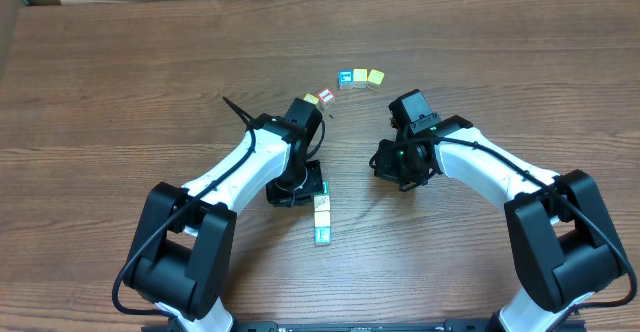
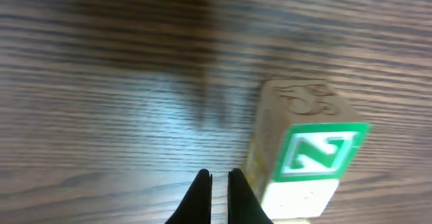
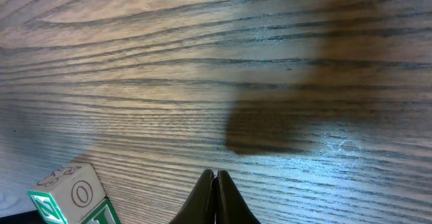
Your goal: Flip 4 blocks
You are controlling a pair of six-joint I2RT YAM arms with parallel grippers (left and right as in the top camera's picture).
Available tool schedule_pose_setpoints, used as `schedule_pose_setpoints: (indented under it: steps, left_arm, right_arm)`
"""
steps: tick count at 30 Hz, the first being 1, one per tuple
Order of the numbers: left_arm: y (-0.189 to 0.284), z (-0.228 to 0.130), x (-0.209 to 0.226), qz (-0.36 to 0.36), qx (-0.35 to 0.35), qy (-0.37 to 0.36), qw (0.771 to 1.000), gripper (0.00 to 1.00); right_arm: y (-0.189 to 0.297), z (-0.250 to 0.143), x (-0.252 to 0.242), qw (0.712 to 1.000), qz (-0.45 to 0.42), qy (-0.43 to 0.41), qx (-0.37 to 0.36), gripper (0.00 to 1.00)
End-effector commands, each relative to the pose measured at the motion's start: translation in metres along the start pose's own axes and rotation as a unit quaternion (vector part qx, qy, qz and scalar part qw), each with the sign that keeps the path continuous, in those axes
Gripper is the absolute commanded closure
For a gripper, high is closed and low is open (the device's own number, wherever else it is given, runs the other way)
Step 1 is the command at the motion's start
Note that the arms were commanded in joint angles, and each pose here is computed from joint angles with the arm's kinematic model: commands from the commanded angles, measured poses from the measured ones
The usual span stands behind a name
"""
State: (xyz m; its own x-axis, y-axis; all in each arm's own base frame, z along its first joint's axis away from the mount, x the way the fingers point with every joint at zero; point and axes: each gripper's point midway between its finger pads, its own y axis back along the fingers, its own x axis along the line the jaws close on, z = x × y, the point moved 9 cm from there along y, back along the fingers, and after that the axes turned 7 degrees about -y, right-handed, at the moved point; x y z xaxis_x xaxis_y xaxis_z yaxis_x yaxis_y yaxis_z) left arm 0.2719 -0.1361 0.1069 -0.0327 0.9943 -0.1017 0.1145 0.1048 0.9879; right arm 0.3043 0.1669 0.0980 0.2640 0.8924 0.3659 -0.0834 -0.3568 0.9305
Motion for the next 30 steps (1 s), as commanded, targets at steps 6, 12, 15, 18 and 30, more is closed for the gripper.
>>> schedule_pose_setpoints:
  steps: [6,12,15,18,30]
  left_arm:
    - [0.004,0.017,0.040,0.034,-0.013,0.062,0.997,0.96]
    - [0.011,0.030,0.076,0.014,-0.018,0.096,0.995,0.90]
    - [0.013,0.032,0.090,0.013,-0.018,0.097,0.995,0.44]
    - [0.014,0.034,0.099,0.013,-0.021,0.104,0.994,0.25]
    - [0.074,0.051,0.100,0.023,-0.096,0.074,0.992,0.30]
  right_arm:
    - [-0.003,-0.001,-0.002,1.000,-0.001,0.003,0.002,0.95]
    - [-0.002,0.004,-0.007,0.999,-0.031,0.003,-0.024,0.81]
    - [-0.001,0.009,-0.013,0.996,-0.067,0.004,-0.058,0.56]
    - [0.001,0.016,-0.020,0.989,-0.110,0.003,-0.097,0.40]
    - [0.017,0.028,-0.016,0.977,-0.157,0.058,-0.131,0.20]
